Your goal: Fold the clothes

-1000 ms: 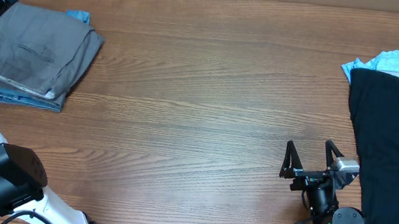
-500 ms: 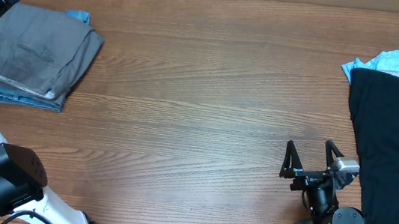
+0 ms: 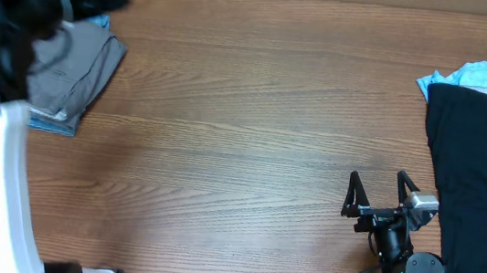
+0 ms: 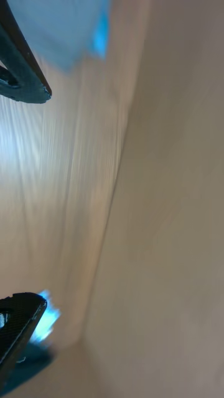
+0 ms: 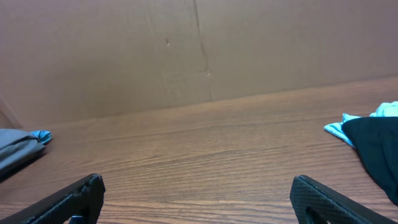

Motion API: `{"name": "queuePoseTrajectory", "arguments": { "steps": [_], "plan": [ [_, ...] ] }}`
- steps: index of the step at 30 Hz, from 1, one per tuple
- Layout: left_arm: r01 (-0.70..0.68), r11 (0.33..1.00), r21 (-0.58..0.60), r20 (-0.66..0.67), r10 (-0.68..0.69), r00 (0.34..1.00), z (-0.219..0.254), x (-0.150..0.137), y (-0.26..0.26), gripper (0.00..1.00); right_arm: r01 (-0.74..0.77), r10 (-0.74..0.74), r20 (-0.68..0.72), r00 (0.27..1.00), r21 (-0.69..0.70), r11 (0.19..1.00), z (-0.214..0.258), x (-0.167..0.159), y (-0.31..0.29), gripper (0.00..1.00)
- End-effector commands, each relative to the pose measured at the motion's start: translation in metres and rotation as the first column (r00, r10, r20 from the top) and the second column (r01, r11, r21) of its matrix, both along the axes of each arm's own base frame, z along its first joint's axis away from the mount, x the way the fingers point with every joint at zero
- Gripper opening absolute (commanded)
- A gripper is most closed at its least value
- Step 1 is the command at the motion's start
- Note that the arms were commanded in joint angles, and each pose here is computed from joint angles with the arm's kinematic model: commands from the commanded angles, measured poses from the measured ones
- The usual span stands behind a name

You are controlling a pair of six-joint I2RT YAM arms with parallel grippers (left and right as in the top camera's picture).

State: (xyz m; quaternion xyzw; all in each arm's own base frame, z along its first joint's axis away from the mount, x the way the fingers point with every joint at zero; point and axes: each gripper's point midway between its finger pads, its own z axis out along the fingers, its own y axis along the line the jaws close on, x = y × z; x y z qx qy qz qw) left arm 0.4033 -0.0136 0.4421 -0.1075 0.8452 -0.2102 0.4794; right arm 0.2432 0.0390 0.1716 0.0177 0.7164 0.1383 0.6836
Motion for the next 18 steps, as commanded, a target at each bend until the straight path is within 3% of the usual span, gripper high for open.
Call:
{"name": "queuePoseTrajectory", "arguments": {
  "steps": [1,5,8,13,18],
  "plan": [
    [0.205,0.979,0.000,0.097,-0.204,0.974,0.037,-0.046,-0.082,1.00,0.019,-0.019,0.002,1.000,0.001,1.000,-0.002,0.001,-0.004,1.00],
    [0.282,0.958,0.058,0.163,-0.288,0.944,0.056,-0.077,-0.107,1.00,0.019,-0.019,0.003,1.000,0.001,1.000,-0.002,0.001,-0.004,1.00],
    [0.293,0.954,0.059,0.128,-0.298,0.946,0.051,-0.099,-0.105,1.00,0.019,-0.019,0.003,1.000,0.001,1.000,-0.002,0.001,-0.004,1.00],
    [0.261,0.963,0.067,-0.070,-0.257,0.964,-0.001,-0.136,-0.088,1.00,0.019,-0.019,0.003,1.000,0.001,1.000,-0.002,0.001,-0.004,1.00],
    [0.244,0.967,0.073,-0.138,-0.232,0.963,-0.057,-0.152,-0.081,1.00,0.019,-0.019,0.002,1.000,0.001,1.000,-0.002,0.001,-0.004,1.00]
  ]
}}
